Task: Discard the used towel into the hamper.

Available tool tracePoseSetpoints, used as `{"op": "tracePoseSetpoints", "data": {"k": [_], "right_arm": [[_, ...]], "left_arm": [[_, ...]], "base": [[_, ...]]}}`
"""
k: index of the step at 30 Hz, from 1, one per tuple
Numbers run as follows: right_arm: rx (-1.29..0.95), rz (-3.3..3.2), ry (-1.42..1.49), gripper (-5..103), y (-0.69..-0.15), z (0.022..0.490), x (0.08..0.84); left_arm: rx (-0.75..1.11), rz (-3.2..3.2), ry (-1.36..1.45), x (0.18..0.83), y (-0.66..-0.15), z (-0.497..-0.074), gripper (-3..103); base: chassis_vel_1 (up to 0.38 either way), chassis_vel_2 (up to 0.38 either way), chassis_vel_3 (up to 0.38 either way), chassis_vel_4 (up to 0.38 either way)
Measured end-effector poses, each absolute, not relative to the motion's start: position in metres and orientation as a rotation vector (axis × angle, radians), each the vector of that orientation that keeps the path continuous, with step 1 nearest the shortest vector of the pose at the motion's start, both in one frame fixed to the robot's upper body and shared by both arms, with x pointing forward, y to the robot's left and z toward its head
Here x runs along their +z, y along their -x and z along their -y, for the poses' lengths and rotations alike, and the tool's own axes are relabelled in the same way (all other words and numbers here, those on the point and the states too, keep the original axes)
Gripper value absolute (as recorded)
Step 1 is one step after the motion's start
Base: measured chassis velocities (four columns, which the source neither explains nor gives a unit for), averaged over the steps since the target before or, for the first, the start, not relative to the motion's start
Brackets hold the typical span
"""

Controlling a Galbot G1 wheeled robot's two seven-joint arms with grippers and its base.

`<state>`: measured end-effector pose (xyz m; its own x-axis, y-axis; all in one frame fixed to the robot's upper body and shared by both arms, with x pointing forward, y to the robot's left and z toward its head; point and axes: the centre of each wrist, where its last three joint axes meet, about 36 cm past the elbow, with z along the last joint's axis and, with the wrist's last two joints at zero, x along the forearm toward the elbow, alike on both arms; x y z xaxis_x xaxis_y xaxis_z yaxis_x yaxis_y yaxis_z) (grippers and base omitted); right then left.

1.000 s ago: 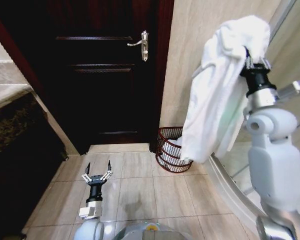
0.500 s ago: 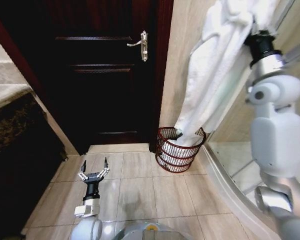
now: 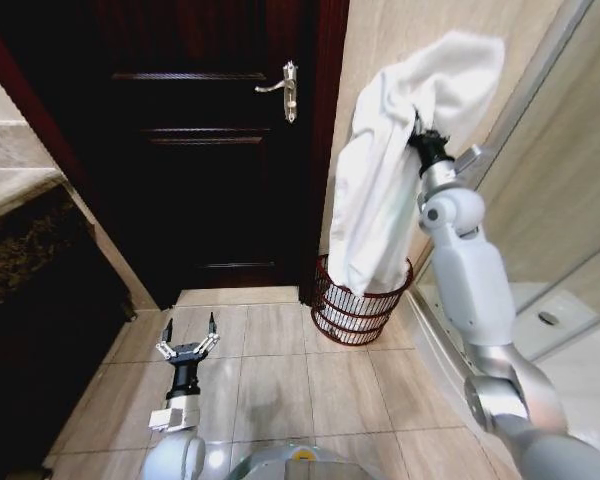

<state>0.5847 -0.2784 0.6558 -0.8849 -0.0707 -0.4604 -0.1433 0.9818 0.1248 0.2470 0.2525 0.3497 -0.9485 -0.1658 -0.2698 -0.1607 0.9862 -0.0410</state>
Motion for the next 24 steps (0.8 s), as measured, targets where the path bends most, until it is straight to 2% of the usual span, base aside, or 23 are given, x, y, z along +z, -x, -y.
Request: {"op": "tracePoseSetpoints", "data": {"k": [24], "right_arm": [[0.301,-2.962,0.065,19,-0.540,0.303,0.497]], "left_arm": [[-0.042,-2.874,0.160,0.331,-0.263,-0.250,100]], "base": [[0.000,0.000,0.000,0.000]]}}
